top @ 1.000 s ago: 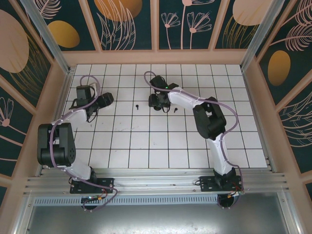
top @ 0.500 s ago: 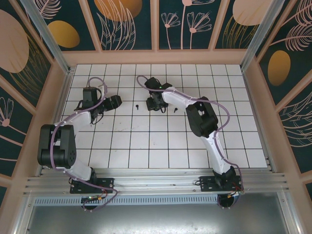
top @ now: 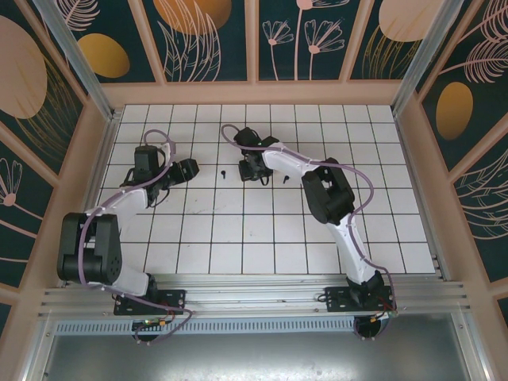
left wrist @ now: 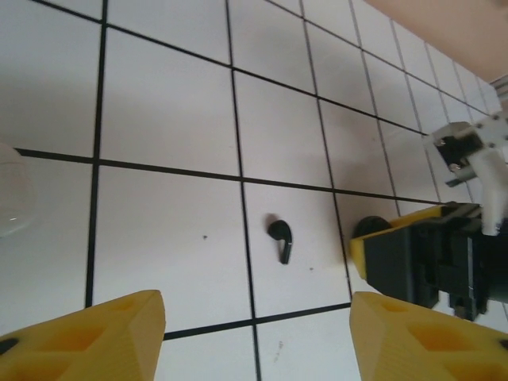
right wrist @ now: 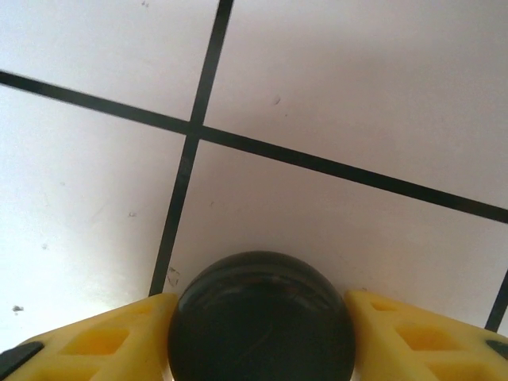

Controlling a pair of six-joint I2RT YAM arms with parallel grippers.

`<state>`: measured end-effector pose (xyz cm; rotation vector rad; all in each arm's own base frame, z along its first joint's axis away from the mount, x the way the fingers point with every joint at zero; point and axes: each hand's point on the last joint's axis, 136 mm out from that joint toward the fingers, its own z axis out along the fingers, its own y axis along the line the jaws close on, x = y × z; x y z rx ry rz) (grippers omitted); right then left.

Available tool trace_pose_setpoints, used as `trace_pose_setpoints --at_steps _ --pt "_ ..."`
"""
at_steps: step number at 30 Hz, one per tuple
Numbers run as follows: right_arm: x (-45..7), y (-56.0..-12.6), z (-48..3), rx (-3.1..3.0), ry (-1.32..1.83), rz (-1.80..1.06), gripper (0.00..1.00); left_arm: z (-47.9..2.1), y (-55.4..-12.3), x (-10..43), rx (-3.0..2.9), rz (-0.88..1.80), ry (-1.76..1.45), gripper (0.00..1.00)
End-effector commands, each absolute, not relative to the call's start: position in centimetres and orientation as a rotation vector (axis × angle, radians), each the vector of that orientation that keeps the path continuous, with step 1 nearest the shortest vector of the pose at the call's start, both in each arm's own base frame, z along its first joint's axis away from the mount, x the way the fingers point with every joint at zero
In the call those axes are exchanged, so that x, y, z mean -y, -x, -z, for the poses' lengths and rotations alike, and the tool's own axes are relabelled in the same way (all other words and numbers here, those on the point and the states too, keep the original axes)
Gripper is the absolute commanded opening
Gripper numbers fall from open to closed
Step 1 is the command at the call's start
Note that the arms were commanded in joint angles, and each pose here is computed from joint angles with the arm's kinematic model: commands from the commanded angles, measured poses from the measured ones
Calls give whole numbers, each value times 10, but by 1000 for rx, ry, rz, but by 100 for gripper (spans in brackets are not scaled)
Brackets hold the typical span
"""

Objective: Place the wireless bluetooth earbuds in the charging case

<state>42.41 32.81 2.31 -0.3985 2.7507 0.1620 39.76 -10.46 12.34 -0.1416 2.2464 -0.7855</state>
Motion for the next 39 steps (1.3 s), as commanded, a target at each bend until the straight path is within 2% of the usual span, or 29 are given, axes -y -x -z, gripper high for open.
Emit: trace_pose_setpoints --at_steps 1,7,11,20,28,39 --pt "-334 -407 -39 -2798 262 -361 51 -146 -394 117 -2162 812 68 58" --pt "-340 -402 -110 -2653 67 -625 49 -193 -373 150 -1963 822 -96 57" --pt "-335 -392 -170 -2506 -52 -796 48 -236 -342 190 -1765 864 -266 57" --pt "-319 -340 -283 -2182 -204 -985 48 -290 -295 233 -1459 944 -347 62" --pt "-311 -296 -321 -2059 -279 -1137 48 -321 -265 268 -1289 1059 -411 63" --pt "-309 -267 -329 -2008 -327 -1251 48 -328 -266 291 -1274 1102 -447 55"
